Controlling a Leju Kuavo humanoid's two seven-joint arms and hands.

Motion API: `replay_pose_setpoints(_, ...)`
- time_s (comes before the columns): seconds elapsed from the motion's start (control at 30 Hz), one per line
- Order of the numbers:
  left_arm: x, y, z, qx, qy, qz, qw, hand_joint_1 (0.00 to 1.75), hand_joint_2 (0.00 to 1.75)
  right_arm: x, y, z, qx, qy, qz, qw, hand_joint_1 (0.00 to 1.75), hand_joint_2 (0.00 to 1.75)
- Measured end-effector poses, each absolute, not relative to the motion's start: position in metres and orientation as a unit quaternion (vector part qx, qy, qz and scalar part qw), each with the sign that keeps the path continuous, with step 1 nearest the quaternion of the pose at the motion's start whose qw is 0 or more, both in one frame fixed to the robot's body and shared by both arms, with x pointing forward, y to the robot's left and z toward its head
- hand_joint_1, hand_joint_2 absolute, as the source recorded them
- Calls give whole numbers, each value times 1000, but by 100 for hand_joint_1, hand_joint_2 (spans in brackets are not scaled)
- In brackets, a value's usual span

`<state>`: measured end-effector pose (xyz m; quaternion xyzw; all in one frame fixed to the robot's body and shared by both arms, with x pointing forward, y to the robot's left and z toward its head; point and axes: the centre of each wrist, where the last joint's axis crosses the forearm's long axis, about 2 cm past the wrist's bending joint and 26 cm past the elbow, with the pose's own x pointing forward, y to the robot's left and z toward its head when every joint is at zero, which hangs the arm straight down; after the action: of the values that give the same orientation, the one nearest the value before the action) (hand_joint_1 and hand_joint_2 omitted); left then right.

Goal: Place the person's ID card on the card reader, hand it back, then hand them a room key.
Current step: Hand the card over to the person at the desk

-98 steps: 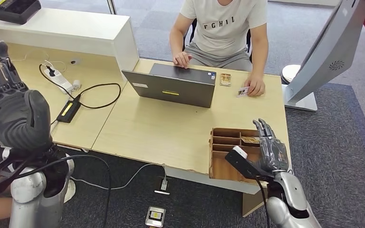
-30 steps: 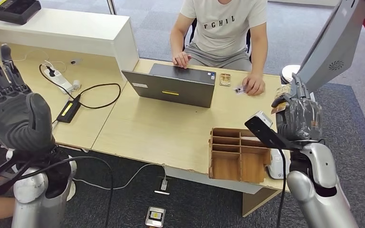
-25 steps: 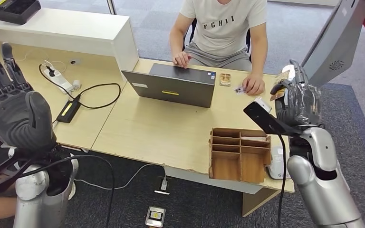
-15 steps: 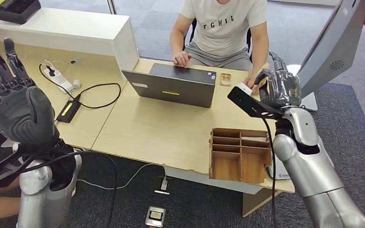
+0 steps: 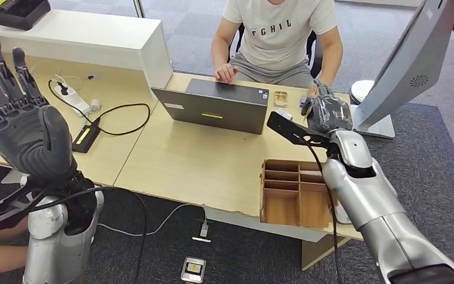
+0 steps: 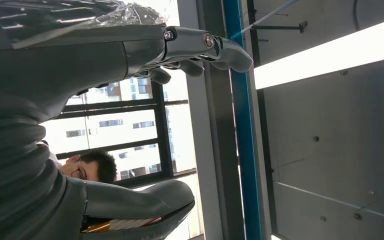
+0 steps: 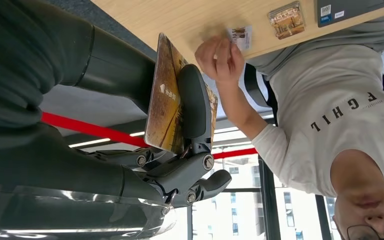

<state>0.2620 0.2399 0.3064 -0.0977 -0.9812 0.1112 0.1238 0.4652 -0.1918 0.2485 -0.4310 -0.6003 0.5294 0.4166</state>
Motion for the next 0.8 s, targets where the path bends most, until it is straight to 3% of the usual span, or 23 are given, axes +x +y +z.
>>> replay_pose_setpoints(0.8,261,245,301,-80,-980,116,138,0,175,467,-185,236,-430,-564,561,427,175,175)
